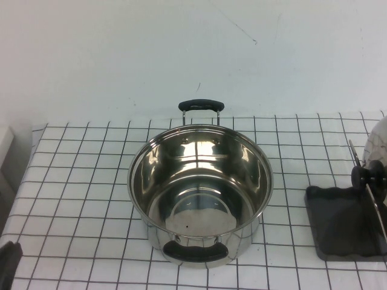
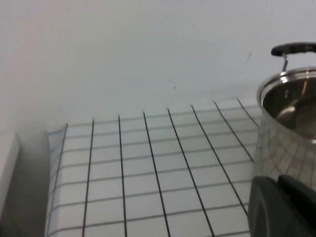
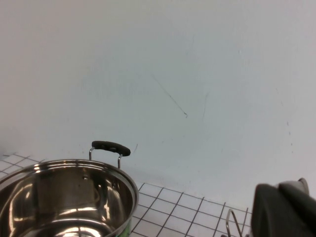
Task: Put pot lid on rack
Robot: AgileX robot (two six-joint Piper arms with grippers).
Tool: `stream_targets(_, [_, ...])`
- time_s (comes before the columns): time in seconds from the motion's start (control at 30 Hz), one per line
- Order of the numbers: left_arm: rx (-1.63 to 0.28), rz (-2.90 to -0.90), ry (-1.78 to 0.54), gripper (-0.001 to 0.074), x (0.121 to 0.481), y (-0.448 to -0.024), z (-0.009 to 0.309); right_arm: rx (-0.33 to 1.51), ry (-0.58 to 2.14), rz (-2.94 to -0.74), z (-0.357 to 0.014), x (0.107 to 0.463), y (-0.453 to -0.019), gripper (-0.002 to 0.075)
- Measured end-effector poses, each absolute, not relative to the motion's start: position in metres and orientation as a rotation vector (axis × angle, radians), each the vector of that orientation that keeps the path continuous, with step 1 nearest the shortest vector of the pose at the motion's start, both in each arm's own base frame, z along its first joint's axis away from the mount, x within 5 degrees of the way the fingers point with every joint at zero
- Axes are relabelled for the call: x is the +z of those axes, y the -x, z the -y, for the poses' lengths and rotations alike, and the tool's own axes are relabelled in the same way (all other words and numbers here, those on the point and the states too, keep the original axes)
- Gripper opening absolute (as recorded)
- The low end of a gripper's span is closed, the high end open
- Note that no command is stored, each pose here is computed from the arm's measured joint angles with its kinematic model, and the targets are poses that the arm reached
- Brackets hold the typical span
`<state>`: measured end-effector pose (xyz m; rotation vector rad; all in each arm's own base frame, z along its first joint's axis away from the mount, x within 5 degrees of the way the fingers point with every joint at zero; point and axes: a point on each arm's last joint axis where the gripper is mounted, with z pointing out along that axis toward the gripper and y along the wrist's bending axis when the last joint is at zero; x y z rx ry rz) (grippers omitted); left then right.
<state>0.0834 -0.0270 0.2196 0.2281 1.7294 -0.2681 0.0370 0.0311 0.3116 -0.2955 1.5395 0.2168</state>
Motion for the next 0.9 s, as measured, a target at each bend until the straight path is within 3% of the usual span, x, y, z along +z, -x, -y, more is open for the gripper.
stream_targets(0.3, [-0.288,-1.848,-0.271,-0.0001,0.180,-0.076,0.028,0.220,0.293,-1.540,-0.031,0.312,-0.037,0.0000])
stream_targets(0.63, [-0.296,-1.852,-0.286,-0.0001,0.179,-0.076,0.029,0.225,0.278,-1.541,-0.031,0.311,-0.038,0.0000])
stream_targets(0.9, [-0.295,-1.851,-0.288,-0.0001,0.179,-0.076,0.029,0.128,0.191,-1.545,-0.020,0.284,-0.052,-0.0001])
